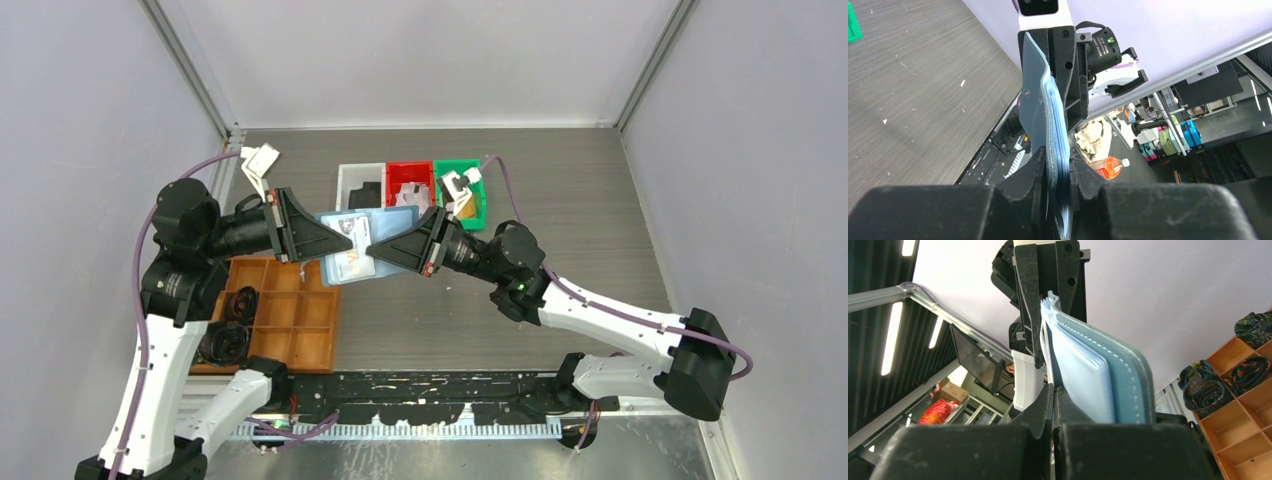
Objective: Take the credit cards out of the card holder
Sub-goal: Remove the credit card from the card holder.
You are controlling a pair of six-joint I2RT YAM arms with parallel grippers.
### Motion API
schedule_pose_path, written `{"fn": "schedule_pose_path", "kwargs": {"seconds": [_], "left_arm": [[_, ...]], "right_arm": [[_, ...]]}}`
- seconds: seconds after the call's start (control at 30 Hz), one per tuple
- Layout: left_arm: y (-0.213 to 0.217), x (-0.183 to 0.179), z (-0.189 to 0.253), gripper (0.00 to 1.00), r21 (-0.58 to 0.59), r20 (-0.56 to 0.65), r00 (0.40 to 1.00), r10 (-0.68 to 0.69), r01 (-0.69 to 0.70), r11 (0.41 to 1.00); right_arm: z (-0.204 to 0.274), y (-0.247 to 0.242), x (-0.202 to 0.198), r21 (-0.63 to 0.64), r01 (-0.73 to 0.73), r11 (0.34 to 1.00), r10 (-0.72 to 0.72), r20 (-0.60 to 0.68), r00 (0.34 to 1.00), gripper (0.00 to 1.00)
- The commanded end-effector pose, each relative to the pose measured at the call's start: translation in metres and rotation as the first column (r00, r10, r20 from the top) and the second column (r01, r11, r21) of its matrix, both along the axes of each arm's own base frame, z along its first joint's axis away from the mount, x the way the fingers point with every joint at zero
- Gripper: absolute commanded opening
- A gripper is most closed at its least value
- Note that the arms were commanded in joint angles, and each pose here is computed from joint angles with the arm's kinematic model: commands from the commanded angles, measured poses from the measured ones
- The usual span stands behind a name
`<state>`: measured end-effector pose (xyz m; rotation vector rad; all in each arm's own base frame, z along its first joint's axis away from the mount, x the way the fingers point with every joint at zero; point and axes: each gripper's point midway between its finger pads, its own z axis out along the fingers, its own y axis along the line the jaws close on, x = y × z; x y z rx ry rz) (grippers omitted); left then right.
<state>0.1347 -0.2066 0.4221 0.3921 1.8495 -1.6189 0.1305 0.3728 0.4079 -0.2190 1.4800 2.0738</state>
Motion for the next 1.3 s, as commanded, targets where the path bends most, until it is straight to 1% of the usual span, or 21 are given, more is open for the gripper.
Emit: {"fn": "schedule_pose_path", "kwargs": {"seconds": [0.0,0.1,0.27,0.47,0.63,0.83,0.97,1.0,1.07,1.17,1.2,1.27], "left_arm": [[-0.006,-0.034,0.018,0.19,-0.031,0.026,0.983,-0.180,0.181,0.983],[-0.006,-0.034,0.018,0.23,-0.031,0.023,0.984,-0.176,0.177,0.984],[-0.006,-0.033,0.020,0.24,-0.034,0.013,0.984,-0.175,0.176,0.984],[-0.006,-0.033,0.023,0.22,-0.041,0.011,0.985,-0.171,0.172,0.984],[-0.006,-0.034,0.026,0.20,-0.045,0.012,0.986,-0.169,0.169,0.985],[-0.006,-0.035,0.028,0.18,-0.049,0.018,0.986,-0.165,0.166,0.985],[-0.006,-0.034,0.029,0.15,-0.051,0.015,0.987,-0.160,0.160,0.986],[-0.006,-0.033,0.028,0.14,-0.051,0.013,0.987,-0.159,0.159,0.986],[-0.006,-0.032,0.028,0.11,-0.050,0.013,0.988,-0.156,0.157,0.986],[-0.006,-0.031,0.027,0.06,-0.051,0.010,0.989,-0.149,0.149,0.988],[-0.006,-0.031,0.027,0.05,-0.051,0.010,0.989,-0.148,0.148,0.988],[-0.006,-0.031,0.027,0.04,-0.051,0.014,0.989,-0.147,0.148,0.988]], "right_arm": [[-0.007,0.006,-0.003,0.010,-0.009,1.000,0.009,-0.010,1.000,0.01],[-0.008,-0.002,-0.003,0.023,0.010,1.000,-0.010,-0.009,1.000,0.01],[-0.015,-0.013,0.000,0.004,0.062,0.998,-0.062,-0.021,0.998,0.01],[-0.026,-0.019,0.001,-0.055,0.096,0.994,-0.097,-0.021,0.995,0.01],[-0.031,-0.023,0.000,-0.079,0.106,0.991,-0.108,-0.019,0.994,0.01],[-0.031,-0.026,-0.002,-0.084,0.109,0.991,-0.111,-0.015,0.994,0.01],[-0.029,-0.026,-0.005,-0.072,0.098,0.993,-0.099,-0.014,0.995,0.01],[-0.026,-0.025,-0.006,-0.062,0.092,0.994,-0.093,-0.011,0.996,0.03],[-0.018,-0.024,-0.009,-0.036,0.077,0.996,-0.077,-0.005,0.997,0.17],[-0.004,-0.020,-0.010,0.009,0.054,0.998,-0.054,0.003,0.999,0.35],[0.000,-0.019,-0.010,0.021,0.048,0.999,-0.048,0.005,0.999,0.39],[0.007,-0.014,-0.010,0.031,0.036,0.999,-0.036,0.012,0.999,0.41]]}}
